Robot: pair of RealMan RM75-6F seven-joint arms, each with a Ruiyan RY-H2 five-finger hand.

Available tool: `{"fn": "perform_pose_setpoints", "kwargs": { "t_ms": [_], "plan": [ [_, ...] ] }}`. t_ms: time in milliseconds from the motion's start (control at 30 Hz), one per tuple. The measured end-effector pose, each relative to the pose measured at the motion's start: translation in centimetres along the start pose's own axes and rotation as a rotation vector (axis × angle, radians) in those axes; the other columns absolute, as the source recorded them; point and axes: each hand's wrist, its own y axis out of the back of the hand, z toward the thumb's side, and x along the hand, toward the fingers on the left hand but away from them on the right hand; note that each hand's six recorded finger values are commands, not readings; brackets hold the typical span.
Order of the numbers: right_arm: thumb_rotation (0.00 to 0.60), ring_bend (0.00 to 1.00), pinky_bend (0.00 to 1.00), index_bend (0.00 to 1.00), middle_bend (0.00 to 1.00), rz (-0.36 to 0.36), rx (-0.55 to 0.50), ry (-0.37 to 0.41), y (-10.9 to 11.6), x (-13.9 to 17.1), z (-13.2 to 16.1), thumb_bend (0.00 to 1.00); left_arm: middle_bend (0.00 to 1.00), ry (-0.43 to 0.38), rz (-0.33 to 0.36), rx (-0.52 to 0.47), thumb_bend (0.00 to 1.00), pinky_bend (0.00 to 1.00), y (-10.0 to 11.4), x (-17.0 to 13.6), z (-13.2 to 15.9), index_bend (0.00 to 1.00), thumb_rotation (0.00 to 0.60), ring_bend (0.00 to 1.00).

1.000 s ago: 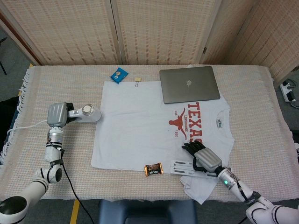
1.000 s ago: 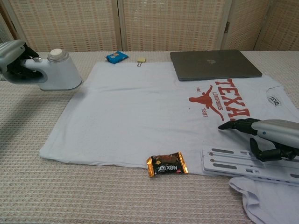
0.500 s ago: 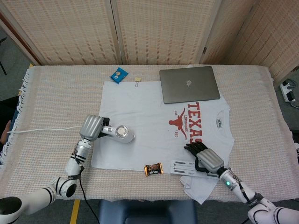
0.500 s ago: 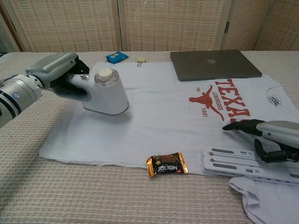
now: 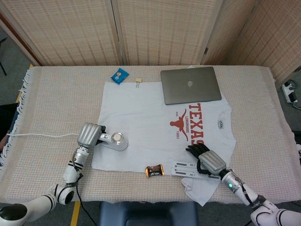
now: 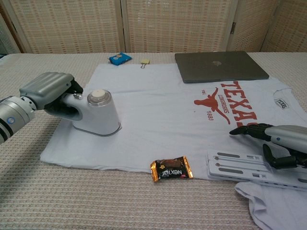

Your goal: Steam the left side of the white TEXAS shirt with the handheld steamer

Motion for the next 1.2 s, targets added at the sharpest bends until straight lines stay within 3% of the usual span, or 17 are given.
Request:
{"fn": "perform_pose_setpoints", "kwargs": {
  "t_ms": [300, 500, 667, 867, 1000, 1200],
  "plan": [
    [0.314, 0.00, 0.00, 0.00, 0.04, -0.002, -0.003, 0.006, 0.0, -0.1, 0.0, 0.96, 1.00, 0.184, 0.000, 0.008, 0.34, 0.81, 0.2, -3.0, -8.6, 0.89, 0.600, 0.88],
    [0.312, 0.00, 0.00, 0.00, 0.04, -0.004, -0.004, 0.010, 0.1, -0.1, 0.1, 0.96, 1.00, 0.222, 0.056, -0.026, 0.34, 0.81, 1.9, -4.9, -10.9, 0.88, 0.600, 0.88],
    [0.314, 0.00, 0.00, 0.00, 0.04, -0.003, -0.004, 0.014, 0.0, -0.2, 0.2, 0.96, 1.00, 0.173, 0.082, -0.090, 0.34, 0.81, 3.1, -5.8, -9.5, 0.88, 0.600, 0.88],
    [0.317, 0.00, 0.00, 0.00, 0.04, -0.004, -0.004, 0.011, 0.1, -0.1, 0.2, 0.96, 1.00, 0.031, 0.063, -0.124, 0.34, 0.81, 3.6, -6.4, -4.2, 0.88, 0.600, 0.88],
    [0.316, 0.00, 0.00, 0.00, 0.04, -0.008, -0.006, 0.006, 0.1, 0.1, 0.1, 0.96, 1.00, -0.048, 0.032, -0.081, 0.34, 0.81, 2.8, -6.3, -1.0, 0.88, 0.600, 0.88],
    [0.318, 0.00, 0.00, 0.00, 0.04, -0.004, -0.008, -0.001, 0.0, 0.1, 0.0, 0.96, 1.00, -0.079, -0.010, -0.039, 0.34, 0.81, 0.6, -6.4, 1.2, 0.88, 0.600, 0.88]
  ]
}}
